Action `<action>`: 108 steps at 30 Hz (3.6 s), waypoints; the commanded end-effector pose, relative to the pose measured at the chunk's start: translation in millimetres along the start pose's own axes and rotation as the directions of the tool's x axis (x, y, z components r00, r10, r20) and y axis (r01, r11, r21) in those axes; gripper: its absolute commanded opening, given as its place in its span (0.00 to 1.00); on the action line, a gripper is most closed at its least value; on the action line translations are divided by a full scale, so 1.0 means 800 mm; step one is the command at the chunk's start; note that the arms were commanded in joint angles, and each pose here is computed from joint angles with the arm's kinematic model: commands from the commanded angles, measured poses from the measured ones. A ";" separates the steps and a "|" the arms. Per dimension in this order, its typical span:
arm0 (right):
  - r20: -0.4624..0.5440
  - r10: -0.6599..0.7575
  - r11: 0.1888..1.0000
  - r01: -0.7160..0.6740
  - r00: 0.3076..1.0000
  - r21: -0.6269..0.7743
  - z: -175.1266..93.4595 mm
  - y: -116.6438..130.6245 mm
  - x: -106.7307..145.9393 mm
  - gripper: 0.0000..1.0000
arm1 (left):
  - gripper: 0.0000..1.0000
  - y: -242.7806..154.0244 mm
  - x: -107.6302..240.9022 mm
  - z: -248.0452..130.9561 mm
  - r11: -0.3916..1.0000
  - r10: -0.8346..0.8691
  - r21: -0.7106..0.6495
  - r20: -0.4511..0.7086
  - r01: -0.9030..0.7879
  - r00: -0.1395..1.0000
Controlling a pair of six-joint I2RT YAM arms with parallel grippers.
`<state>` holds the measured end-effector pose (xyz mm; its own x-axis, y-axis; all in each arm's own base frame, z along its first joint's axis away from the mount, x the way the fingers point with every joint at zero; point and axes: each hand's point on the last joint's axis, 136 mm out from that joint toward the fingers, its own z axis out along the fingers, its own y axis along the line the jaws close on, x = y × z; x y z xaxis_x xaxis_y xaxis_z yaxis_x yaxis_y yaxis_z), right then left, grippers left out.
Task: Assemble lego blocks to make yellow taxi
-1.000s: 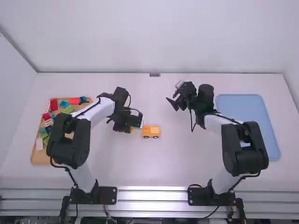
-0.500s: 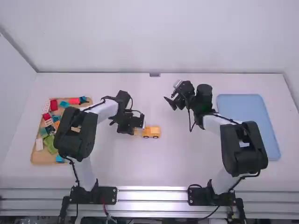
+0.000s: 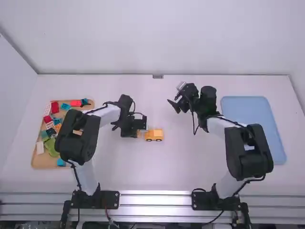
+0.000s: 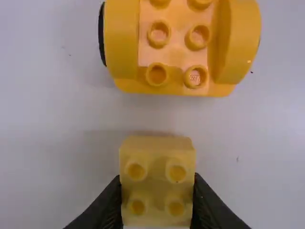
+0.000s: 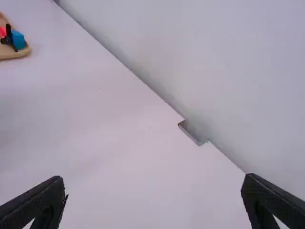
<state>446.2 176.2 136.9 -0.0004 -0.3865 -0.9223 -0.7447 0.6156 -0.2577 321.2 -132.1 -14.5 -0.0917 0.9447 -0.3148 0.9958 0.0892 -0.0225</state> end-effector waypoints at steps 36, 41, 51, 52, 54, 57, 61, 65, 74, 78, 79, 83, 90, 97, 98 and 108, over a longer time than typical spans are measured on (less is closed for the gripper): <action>-0.033 0.028 1.000 -0.027 0.999 0.007 -0.005 -0.004 0.015 0.98 | 0.99 0.061 -0.058 -0.074 0.951 -0.288 0.026 0.436 0.308 0.853; -0.026 0.023 1.000 -0.023 0.999 -0.018 -0.001 0.008 0.010 0.98 | 0.99 0.060 -0.049 -0.060 0.951 -0.270 0.010 0.513 0.309 0.815; -0.015 -0.100 0.992 0.098 0.995 -0.076 0.013 0.041 0.001 0.98 | 1.00 0.075 -0.034 -0.036 0.873 -0.392 -0.026 0.558 0.487 0.731; -0.017 -0.107 0.991 0.105 0.994 -0.078 0.015 0.044 0.001 0.98 | 0.91 0.066 -0.025 -0.030 0.880 -0.385 -0.025 0.546 0.474 0.744; -0.028 -0.099 0.993 0.097 0.995 -0.064 0.016 0.043 0.002 0.98 | 0.88 0.054 -0.024 -0.033 0.909 -0.336 -0.005 0.584 0.417 0.739; -0.044 -0.093 0.995 0.092 0.995 -0.041 0.016 0.038 0.005 0.98 | 0.94 0.044 -0.028 -0.053 0.945 -0.244 0.005 0.680 0.328 0.691; -0.040 -0.089 0.995 0.087 0.995 -0.039 0.013 0.033 0.006 0.98 | 0.99 0.041 -0.020 -0.076 0.956 -0.198 0.007 0.753 0.293 0.628; -0.042 -0.088 0.996 0.086 0.995 -0.035 0.012 0.030 0.007 0.98 | 0.99 0.005 -0.015 -0.052 0.981 -0.106 -0.035 0.723 0.189 0.683; -0.041 -0.088 0.996 0.087 0.995 -0.036 0.012 0.031 0.006 0.98 | 0.91 -0.003 0.010 -0.018 0.967 -0.121 -0.094 0.641 0.235 0.758; -0.036 -0.061 0.998 0.060 0.997 -0.032 0.012 0.030 0.004 0.98 | 0.91 -0.002 0.024 -0.024 0.952 -0.130 -0.117 0.680 0.283 0.721; -0.037 -0.057 0.998 0.056 0.998 -0.033 0.012 0.030 0.005 0.98 | 0.93 -0.005 0.020 -0.028 0.955 -0.098 -0.131 0.705 0.265 0.702; -0.036 -0.058 0.998 0.057 0.998 -0.033 0.012 0.031 0.005 0.98 | 0.95 -0.006 0.007 -0.031 0.954 -0.028 -0.187 0.726 0.236 0.688; -0.011 -0.057 0.996 0.056 0.998 -0.075 0.012 0.040 0.000 0.99 | 0.91 0.008 0.002 -0.013 0.941 -0.096 -0.175 0.681 0.288 0.726; -0.016 -0.054 0.996 0.053 0.998 -0.076 0.012 0.040 0.001 0.98 | 0.81 0.003 0.005 -0.005 0.958 -0.124 -0.112 0.672 0.265 0.730; -0.016 -0.054 0.996 0.053 0.998 -0.076 0.012 0.040 0.001 0.98 | 0.81 0.003 0.006 -0.003 0.957 -0.129 -0.112 0.665 0.269 0.735; -0.022 -0.057 0.995 0.055 0.998 -0.079 0.012 0.041 0.003 0.98 | 0.59 0.006 0.016 0.004 0.936 -0.117 -0.185 0.642 0.301 0.758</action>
<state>431.5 200.3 125.9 0.0329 -0.4394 -0.8977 -0.7856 0.5439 -0.2950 330.3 -123.2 -13.3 -0.1449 0.5009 -0.8533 0.9088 0.4085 0.0855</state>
